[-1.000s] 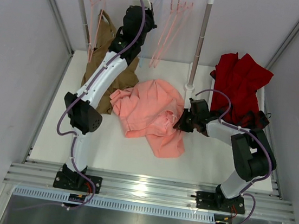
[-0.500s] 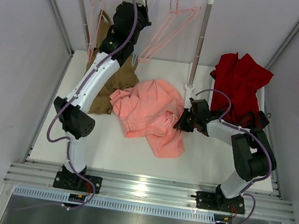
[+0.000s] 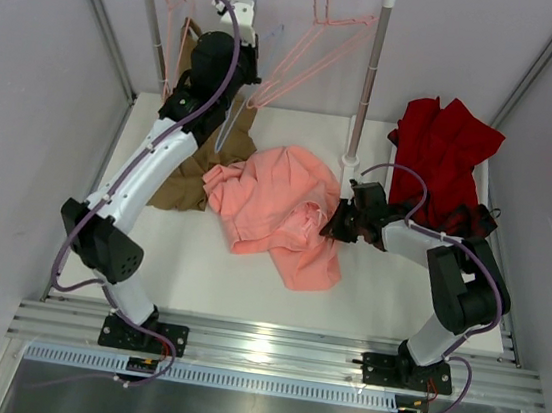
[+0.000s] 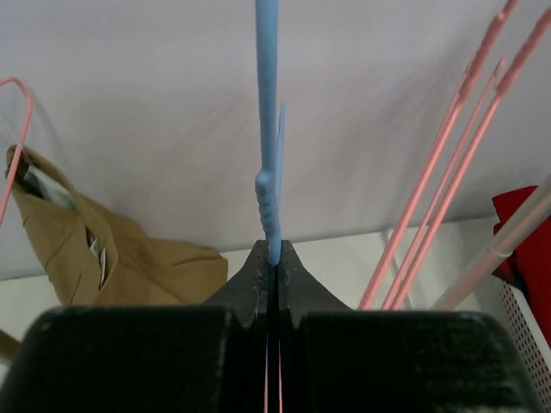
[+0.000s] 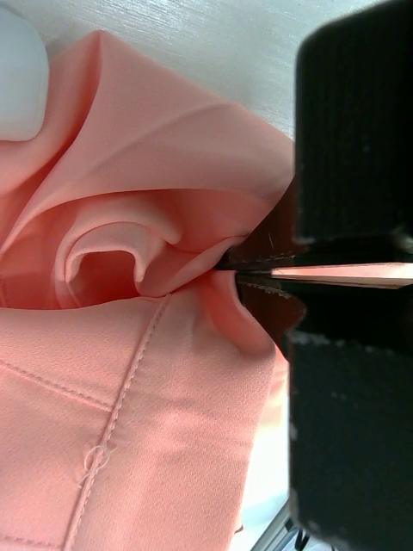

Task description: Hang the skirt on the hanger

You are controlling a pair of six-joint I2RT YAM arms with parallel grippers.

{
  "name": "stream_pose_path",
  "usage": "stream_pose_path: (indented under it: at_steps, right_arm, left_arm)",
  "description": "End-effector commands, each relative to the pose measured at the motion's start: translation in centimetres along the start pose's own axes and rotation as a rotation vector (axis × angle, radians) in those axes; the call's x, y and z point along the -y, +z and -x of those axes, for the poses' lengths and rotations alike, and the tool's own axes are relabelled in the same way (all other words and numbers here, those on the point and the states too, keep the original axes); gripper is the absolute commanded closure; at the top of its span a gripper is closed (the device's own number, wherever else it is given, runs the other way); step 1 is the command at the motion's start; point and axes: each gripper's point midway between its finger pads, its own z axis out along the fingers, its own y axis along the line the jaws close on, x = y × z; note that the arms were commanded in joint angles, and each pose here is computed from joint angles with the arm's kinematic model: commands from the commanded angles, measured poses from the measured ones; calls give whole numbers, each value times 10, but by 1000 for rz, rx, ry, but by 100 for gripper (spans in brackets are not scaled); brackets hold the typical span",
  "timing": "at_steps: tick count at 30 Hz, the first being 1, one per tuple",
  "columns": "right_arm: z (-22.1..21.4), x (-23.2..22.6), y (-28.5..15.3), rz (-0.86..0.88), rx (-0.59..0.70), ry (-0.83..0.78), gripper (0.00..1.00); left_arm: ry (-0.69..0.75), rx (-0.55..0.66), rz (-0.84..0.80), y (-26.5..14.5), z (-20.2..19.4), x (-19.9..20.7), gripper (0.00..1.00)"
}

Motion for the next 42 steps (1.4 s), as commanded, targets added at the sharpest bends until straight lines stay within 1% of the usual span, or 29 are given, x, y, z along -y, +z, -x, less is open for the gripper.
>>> stream_pose_path:
  at_steps: [1, 4, 5, 6, 7, 8, 9, 12, 13, 15, 16, 17, 20, 21, 23, 24, 26, 27, 29, 30, 31, 32, 36, 37, 38, 40, 42]
  right_arm:
    - [18, -16, -8, 55, 57, -35, 100]
    - [16, -16, -9, 56, 53, -40, 100]
    - [16, -16, -9, 56, 53, -38, 100]
    - [16, -16, -9, 58, 51, -39, 100]
    - [15, -16, -9, 58, 49, -39, 100]
    - [16, -17, -10, 59, 50, -40, 100]
    - [16, -17, -10, 60, 51, -39, 100]
    - [18, -18, -12, 61, 59, -50, 100]
    - [13, -14, -13, 44, 39, -40, 100]
    - [14, -14, -14, 41, 43, -43, 100]
    - [14, -14, -15, 40, 44, -43, 100]
    - [14, -14, -16, 39, 45, -44, 100]
    - [15, -15, -17, 37, 46, -48, 100]
    - [15, -14, -17, 33, 47, -48, 100]
    - [16, -16, -17, 35, 47, -48, 100]
    - [16, -15, -17, 34, 46, -47, 100]
    - [16, -15, -18, 33, 47, -47, 100]
    - [16, -15, -18, 33, 45, -47, 100]
    - [15, -16, -18, 35, 40, -45, 100]
    - [15, -16, -18, 35, 40, -46, 100]
    - [13, -15, -18, 34, 31, -44, 100]
    - [14, -15, -18, 35, 31, -44, 100]
    - [14, -18, -21, 40, 31, -44, 100]
    - [14, -17, -21, 37, 28, -41, 100]
    - [13, -17, -21, 37, 24, -41, 100]
    - [13, -17, -22, 33, 24, -40, 100]
    - [13, -18, -23, 35, 27, -38, 100]
  left_arm:
    - [5, 67, 12, -38, 33, -16, 100]
    - [12, -3, 24, -56, 7, -23, 100]
    - [8, -12, 26, -62, 5, -25, 100]
    - [-13, -2, 25, -74, 12, -27, 100]
    - [-8, -59, 29, -78, -12, -29, 100]
    - [-16, -65, 31, -85, -14, -30, 100]
    - [-44, -48, 30, -99, -6, -33, 100]
    - [-66, -146, 38, -118, -51, -37, 100]
    - [-82, -141, 37, -132, -48, -40, 100]
    - [-93, -201, 28, -145, -79, -40, 100]
    - [-107, -174, 16, -157, -70, -41, 100]
    - [-108, -220, 23, -164, -93, -43, 100]
    - [-121, -191, -7, -182, -88, -43, 100]
    - [-120, -209, 8, -186, -93, -47, 100]
    - [-121, -215, -17, -194, -91, -44, 100]
    - [-115, -243, -28, -198, -97, -43, 100]
    - [-119, -274, -96, -207, -102, -32, 100]
    - [-116, -314, -110, -216, -111, -32, 100]
    - [-132, -357, -230, -229, -123, -13, 100]
    - [-152, -357, -283, -238, -122, -5, 100]
    - [-163, -413, -324, -246, -141, 2, 100]
    - [-192, -427, -383, -255, -144, 13, 100]
    - [-243, -482, -467, -282, -172, 26, 100]
    - [-254, -470, -499, -288, -170, 31, 100]
    - [-268, -488, -511, -291, -179, 34, 100]
    - [-275, -492, -550, -298, -179, 43, 100]
    - [-301, -510, -587, -302, -188, 55, 100]
